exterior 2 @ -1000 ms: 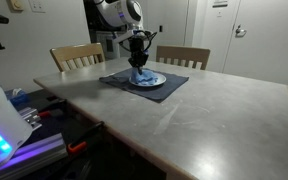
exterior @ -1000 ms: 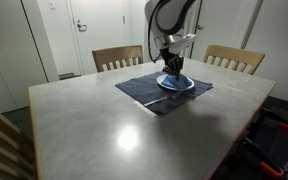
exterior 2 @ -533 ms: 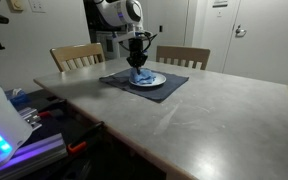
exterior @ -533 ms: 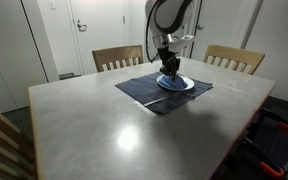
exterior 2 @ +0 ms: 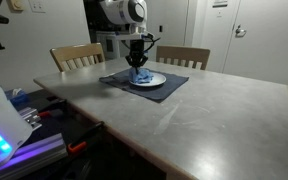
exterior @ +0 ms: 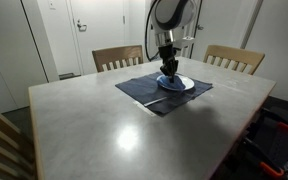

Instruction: Put the fork on the blue mat, wipe the plate with the cloth, and then put the fork back on the plate

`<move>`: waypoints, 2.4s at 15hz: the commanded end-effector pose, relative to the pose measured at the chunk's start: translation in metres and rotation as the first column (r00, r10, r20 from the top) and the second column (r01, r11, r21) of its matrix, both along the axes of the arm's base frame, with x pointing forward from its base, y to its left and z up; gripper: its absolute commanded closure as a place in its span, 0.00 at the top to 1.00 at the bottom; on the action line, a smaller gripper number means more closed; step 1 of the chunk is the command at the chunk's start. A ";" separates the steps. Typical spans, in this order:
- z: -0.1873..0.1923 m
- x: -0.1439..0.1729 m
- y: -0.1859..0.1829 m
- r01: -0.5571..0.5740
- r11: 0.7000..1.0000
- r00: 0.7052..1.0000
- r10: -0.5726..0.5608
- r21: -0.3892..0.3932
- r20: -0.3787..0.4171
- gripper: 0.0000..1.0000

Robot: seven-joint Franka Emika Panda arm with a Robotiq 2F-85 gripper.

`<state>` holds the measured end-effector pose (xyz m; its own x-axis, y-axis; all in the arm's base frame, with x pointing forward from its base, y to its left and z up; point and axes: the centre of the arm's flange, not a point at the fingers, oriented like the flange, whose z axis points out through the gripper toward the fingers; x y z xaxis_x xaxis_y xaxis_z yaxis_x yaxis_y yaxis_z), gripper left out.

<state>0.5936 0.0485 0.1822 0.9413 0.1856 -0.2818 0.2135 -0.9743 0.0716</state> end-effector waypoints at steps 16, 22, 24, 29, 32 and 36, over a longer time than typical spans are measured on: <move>-0.014 -0.025 -0.062 0.199 0.970 0.959 -0.222 -0.139 -0.175 0.02; -0.024 -0.020 -0.078 0.278 0.940 0.940 -0.309 -0.197 -0.143 0.02; -0.027 -0.016 -0.081 0.287 0.936 0.938 -0.318 -0.203 -0.139 0.02; -0.031 -0.005 -0.088 0.287 0.937 0.941 -0.314 -0.198 -0.126 0.02; -0.033 0.001 -0.086 0.298 0.937 0.945 -0.316 -0.184 -0.081 0.02; -0.032 0.012 -0.085 0.304 0.935 0.949 -0.314 -0.182 -0.029 0.02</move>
